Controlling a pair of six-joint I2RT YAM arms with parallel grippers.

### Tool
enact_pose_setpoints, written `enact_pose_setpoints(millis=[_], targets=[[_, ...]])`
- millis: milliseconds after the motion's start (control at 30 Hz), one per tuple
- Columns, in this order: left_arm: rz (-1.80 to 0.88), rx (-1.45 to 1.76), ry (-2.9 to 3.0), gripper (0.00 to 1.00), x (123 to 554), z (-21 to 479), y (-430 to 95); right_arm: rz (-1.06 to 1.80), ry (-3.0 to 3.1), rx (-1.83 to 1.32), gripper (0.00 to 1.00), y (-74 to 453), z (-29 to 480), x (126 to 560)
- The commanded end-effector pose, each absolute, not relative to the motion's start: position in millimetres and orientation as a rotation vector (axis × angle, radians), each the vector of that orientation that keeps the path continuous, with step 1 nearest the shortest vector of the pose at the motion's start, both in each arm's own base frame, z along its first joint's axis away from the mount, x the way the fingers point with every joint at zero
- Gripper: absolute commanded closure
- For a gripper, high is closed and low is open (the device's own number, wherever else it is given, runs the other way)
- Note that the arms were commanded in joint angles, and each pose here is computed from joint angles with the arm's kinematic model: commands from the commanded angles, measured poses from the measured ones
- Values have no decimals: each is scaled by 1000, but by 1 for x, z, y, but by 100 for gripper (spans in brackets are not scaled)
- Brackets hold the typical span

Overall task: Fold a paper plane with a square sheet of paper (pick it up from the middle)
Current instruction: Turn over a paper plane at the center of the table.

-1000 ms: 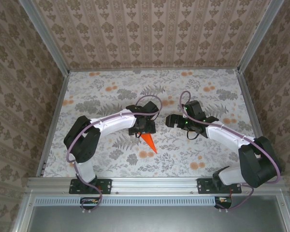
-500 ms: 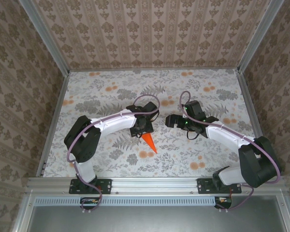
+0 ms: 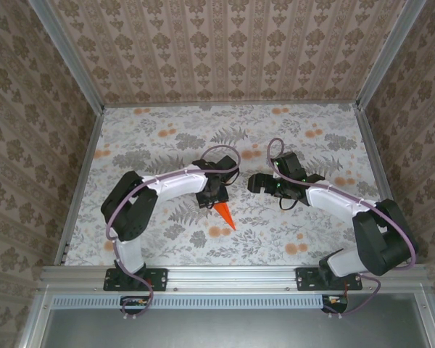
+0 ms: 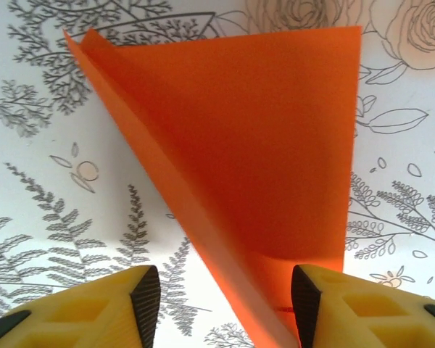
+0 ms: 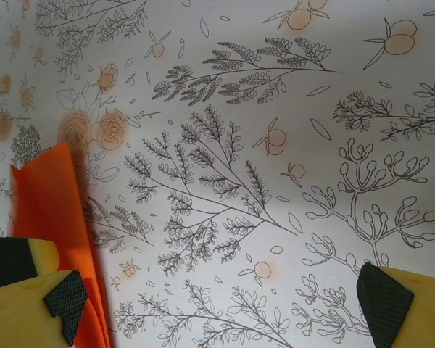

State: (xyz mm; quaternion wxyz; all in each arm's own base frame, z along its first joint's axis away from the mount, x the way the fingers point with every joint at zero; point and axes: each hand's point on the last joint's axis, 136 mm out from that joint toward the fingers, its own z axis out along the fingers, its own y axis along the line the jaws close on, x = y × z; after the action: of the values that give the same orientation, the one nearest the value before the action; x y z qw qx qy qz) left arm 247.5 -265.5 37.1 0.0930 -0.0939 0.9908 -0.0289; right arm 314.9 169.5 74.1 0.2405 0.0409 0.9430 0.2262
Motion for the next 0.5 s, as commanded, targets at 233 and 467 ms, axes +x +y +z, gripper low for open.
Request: enact_pose_setpoints(millis=[233, 467], targets=[[-164, -417, 2893, 75, 246, 41, -251, 626, 2601, 133, 1, 169, 69, 315], [-190, -427, 2858, 95, 253, 45, -246, 615, 2607, 132, 1, 168, 67, 315]])
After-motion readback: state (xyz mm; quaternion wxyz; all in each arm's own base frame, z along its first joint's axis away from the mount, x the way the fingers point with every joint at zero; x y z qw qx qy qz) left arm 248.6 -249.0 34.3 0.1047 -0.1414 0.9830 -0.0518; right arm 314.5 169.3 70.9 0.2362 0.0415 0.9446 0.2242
